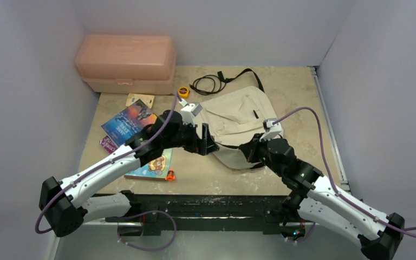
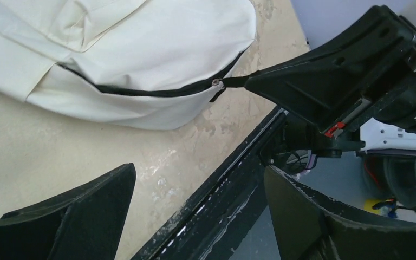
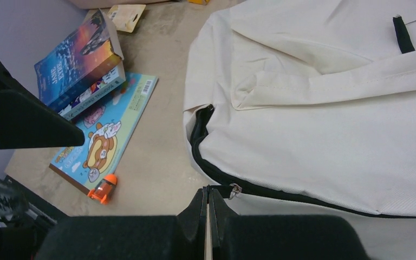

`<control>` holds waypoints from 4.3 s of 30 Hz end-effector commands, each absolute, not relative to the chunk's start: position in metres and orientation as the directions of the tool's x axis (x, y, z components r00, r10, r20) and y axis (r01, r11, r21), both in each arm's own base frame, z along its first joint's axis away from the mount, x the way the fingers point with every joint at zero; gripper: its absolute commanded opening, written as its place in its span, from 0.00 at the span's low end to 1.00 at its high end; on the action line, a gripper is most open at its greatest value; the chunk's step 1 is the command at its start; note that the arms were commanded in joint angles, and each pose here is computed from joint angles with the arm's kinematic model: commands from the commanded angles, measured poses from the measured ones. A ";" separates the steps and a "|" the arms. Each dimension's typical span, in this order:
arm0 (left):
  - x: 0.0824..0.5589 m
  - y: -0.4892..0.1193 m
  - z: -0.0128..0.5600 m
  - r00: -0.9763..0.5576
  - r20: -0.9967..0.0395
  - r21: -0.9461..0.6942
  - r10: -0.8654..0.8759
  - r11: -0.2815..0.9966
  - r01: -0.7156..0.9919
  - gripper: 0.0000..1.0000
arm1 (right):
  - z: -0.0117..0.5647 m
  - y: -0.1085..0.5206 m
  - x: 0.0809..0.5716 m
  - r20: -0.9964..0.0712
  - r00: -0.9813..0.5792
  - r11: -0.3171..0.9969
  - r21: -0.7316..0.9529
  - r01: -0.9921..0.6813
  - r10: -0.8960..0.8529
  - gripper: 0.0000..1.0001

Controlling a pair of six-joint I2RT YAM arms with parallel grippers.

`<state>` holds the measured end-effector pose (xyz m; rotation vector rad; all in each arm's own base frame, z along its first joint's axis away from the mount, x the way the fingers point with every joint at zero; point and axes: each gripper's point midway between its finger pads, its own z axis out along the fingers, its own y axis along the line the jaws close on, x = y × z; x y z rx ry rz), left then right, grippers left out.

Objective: Pack the student bag
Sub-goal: Unzip the student bag at the center of the board.

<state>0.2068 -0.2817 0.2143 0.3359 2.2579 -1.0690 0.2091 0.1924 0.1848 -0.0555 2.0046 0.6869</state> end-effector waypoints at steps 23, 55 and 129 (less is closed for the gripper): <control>0.222 -0.332 0.155 -0.776 -0.630 -0.448 0.023 0.805 0.388 0.91 | 0.160 0.194 0.237 -0.842 -0.520 0.917 0.311 -0.248 0.145 0.40; 0.179 -0.283 0.160 -0.801 -0.591 -0.555 -0.097 0.770 0.316 0.94 | 0.150 0.228 0.247 -0.833 -0.530 0.902 0.099 -0.420 -0.156 0.49; 0.198 -0.299 0.128 -0.648 -0.760 -0.296 0.039 0.868 0.399 0.00 | 0.201 0.093 0.226 -0.872 -0.266 0.903 0.350 0.250 0.411 0.00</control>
